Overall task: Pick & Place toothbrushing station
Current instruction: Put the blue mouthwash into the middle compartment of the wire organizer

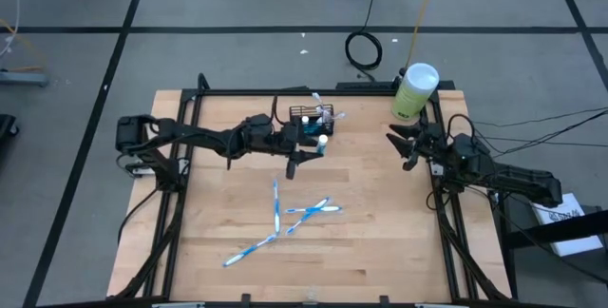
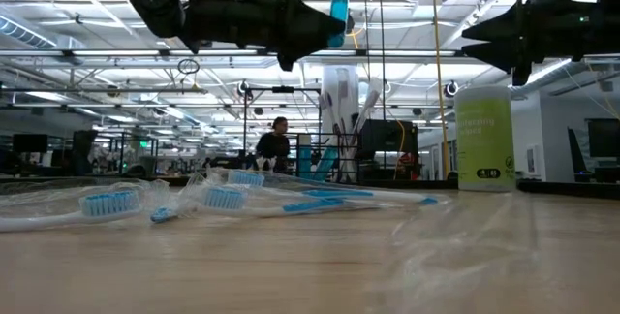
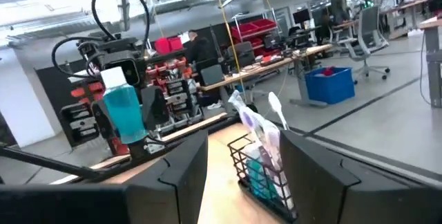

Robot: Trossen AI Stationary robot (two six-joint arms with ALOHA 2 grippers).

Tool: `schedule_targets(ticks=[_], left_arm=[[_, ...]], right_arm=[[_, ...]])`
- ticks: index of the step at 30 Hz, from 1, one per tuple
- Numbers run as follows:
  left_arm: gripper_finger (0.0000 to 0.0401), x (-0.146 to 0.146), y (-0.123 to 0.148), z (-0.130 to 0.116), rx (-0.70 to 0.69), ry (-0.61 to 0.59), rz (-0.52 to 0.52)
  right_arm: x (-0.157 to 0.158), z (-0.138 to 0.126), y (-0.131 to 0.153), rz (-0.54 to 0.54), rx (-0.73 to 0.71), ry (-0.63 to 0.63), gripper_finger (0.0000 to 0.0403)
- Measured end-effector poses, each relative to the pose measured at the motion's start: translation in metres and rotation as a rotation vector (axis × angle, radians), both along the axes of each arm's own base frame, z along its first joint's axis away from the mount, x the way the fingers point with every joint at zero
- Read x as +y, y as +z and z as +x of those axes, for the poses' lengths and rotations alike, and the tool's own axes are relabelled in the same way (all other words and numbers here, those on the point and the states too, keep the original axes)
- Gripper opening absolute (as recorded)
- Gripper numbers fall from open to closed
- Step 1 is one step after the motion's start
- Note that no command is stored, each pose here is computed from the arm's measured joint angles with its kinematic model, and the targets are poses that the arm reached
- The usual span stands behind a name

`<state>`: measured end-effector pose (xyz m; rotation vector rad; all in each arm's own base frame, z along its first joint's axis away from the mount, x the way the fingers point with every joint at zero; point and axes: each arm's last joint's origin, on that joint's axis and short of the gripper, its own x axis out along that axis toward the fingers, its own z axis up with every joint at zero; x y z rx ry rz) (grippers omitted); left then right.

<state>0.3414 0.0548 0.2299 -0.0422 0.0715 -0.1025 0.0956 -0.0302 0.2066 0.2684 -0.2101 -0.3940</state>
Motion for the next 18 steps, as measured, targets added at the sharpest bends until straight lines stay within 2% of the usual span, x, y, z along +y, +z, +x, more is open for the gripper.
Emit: schedule_targets(ticks=[7,14,18], left_arm=[[0.0136,0.000,-0.003,0.001,0.009,0.007,-0.005],[0.0136,0.001,-0.003,0.001,0.012,0.033,0.001],[0.0136,0.001,-0.003,0.001,0.013,0.034,-0.004]], right_arm=[[0.006,0.027,-0.009,-0.071,-0.014,0.176,0.0185],[0.016,0.075,0.007,-0.239,-0.030,0.247,0.0262],[0.014,0.115,0.023,-0.242,0.019,0.241,0.0304]])
